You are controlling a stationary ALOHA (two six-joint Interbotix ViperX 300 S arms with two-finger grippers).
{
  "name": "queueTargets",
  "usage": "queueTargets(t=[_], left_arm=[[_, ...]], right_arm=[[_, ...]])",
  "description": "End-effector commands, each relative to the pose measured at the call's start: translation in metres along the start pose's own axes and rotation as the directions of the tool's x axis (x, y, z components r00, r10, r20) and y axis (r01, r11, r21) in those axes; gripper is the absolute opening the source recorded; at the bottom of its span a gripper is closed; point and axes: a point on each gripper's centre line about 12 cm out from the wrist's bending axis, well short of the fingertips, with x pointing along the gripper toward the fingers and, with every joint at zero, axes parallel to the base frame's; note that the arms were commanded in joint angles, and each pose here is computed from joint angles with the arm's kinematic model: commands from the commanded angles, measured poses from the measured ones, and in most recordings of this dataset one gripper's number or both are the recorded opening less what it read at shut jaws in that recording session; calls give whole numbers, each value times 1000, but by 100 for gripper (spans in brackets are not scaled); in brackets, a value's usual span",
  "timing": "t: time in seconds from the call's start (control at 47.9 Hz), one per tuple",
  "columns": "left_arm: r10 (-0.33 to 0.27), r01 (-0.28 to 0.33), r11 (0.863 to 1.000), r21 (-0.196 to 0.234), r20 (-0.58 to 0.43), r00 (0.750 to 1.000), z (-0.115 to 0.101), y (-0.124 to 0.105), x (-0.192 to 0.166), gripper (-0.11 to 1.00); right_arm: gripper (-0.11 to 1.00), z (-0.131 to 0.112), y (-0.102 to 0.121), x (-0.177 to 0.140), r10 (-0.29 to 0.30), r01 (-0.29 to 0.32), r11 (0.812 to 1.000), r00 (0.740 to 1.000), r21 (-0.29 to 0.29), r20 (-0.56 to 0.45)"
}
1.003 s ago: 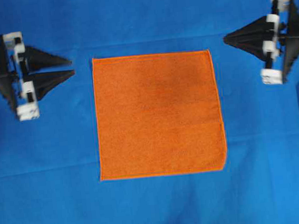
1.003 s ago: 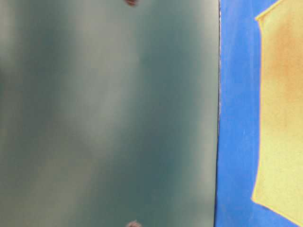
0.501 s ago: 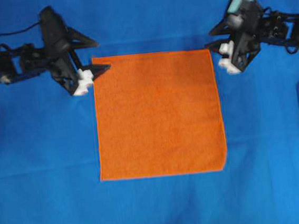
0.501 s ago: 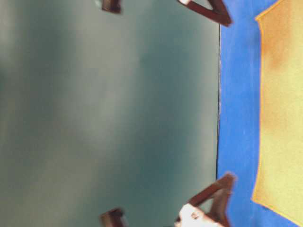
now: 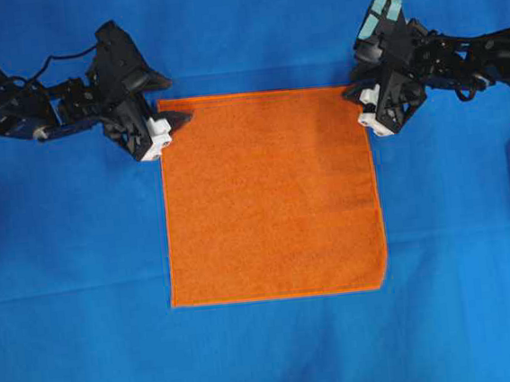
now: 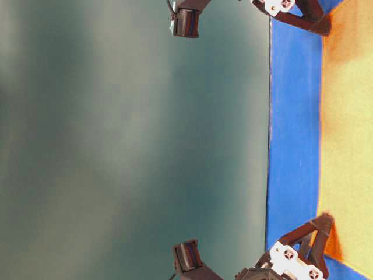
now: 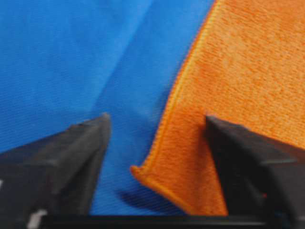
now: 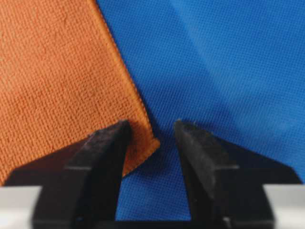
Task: Fold the orange towel.
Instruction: 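Move both grippers to the far corners of the orange towel and grasp them, then lift the far edge with both grippers and fold it toward the near edge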
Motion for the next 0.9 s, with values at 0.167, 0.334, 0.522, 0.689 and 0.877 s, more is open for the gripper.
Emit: queueTargets(t=[0.167, 0.334, 0.522, 0.689, 0.877], left_arm=[[-14, 14, 999, 31, -4, 1000, -2, -6, -4, 15], [-15, 15, 999, 34, -11, 1000, -1, -7, -4, 1], [-15, 15, 999, 51, 11, 1000, 10, -7, -7, 1], [-18, 14, 996, 87, 40, 999, 28, -8, -10, 1], [-17, 15, 996, 85, 26, 1000, 29, -8, -10, 1]], right_arm=[[1, 7, 0, -2, 0, 0, 1000, 1000, 0, 26], [1, 10, 0, -2, 0, 0, 1000, 999, -3, 34], [1, 12, 0, -5, 0, 0, 1000, 999, 3, 43], [1, 20, 1, -16, 3, -3, 1000, 996, 2, 86], [1, 21, 0, -19, 2, -3, 1000, 996, 4, 92]])
